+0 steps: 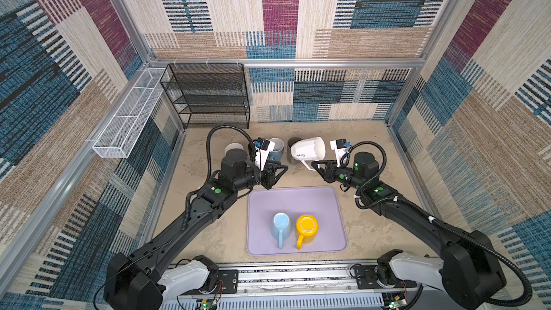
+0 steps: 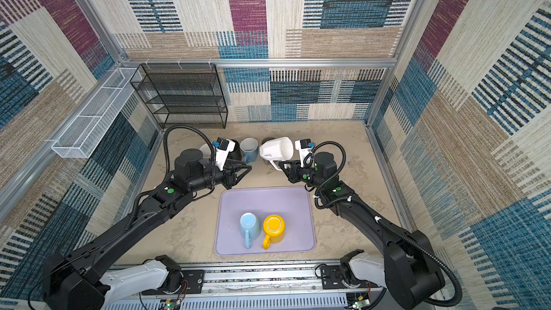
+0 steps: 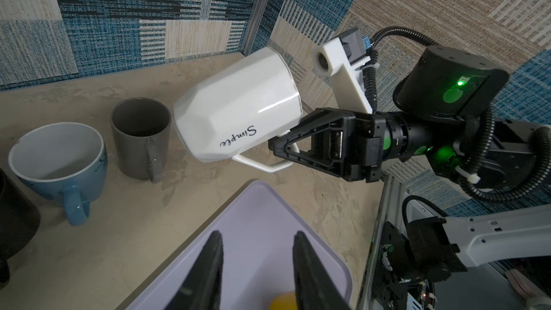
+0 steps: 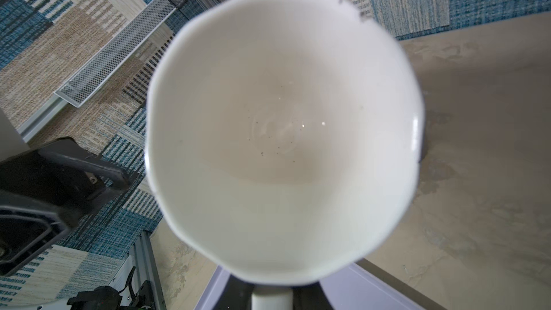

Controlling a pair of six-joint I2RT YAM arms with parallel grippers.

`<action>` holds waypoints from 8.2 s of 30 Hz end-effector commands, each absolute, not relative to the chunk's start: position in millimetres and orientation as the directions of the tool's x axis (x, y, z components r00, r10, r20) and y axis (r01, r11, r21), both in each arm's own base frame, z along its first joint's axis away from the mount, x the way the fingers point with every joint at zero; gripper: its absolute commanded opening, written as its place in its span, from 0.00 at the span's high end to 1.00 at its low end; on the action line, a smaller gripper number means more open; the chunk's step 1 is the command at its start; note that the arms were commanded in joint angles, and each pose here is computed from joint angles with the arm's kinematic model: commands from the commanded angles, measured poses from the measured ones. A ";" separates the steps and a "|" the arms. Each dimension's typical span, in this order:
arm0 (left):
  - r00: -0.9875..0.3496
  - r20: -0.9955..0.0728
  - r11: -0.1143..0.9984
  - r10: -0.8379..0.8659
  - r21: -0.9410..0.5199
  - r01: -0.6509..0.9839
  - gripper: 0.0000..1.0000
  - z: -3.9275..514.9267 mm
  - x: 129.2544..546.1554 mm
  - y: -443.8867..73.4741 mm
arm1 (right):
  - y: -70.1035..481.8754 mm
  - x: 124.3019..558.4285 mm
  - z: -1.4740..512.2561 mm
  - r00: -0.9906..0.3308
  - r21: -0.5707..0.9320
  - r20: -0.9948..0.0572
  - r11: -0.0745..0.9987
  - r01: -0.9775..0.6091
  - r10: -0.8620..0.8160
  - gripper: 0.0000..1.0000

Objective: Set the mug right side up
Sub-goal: 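Open the left gripper and pull back while the right gripper turns the mug upright, then carry the upright white mug with the right gripper beside the grey mug, then lower the white mug onto the table with the right gripper, then open and withdraw the right gripper while the left gripper moves over the tray, then lower the left gripper onto the upside-down light-blue mug on the tray, then close the left gripper on the light-blue mug's base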

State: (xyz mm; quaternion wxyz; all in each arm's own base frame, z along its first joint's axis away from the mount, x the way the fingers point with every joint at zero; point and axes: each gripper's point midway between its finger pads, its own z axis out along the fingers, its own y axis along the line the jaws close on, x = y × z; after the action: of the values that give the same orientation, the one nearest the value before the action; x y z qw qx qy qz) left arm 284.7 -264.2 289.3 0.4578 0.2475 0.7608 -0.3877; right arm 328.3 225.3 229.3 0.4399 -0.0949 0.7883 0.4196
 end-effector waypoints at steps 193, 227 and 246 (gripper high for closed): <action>-0.960 -0.229 0.829 0.162 -0.497 0.258 0.65 161.1 103.6 -218.3 | 125.1 412.2 145.8 -0.733 0.136 -0.676 0.990 -0.022 0.077 0.75; -0.955 -0.268 0.948 0.131 -0.247 0.200 0.62 92.9 124.8 -263.7 | 123.6 405.1 151.9 -0.722 0.109 -0.691 0.992 -0.067 0.027 0.75; -0.942 -0.297 0.972 0.156 -0.124 0.200 0.66 77.6 155.5 -241.0 | 122.1 404.7 157.0 -0.716 0.099 -0.698 0.993 -0.069 0.019 0.75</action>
State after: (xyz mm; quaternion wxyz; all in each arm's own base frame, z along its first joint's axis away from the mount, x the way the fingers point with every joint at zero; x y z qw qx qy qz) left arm 146.1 -247.6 76.5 0.1287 0.0779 0.9845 -0.0899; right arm 401.1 122.1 149.6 0.3658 -0.0139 0.9287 0.0589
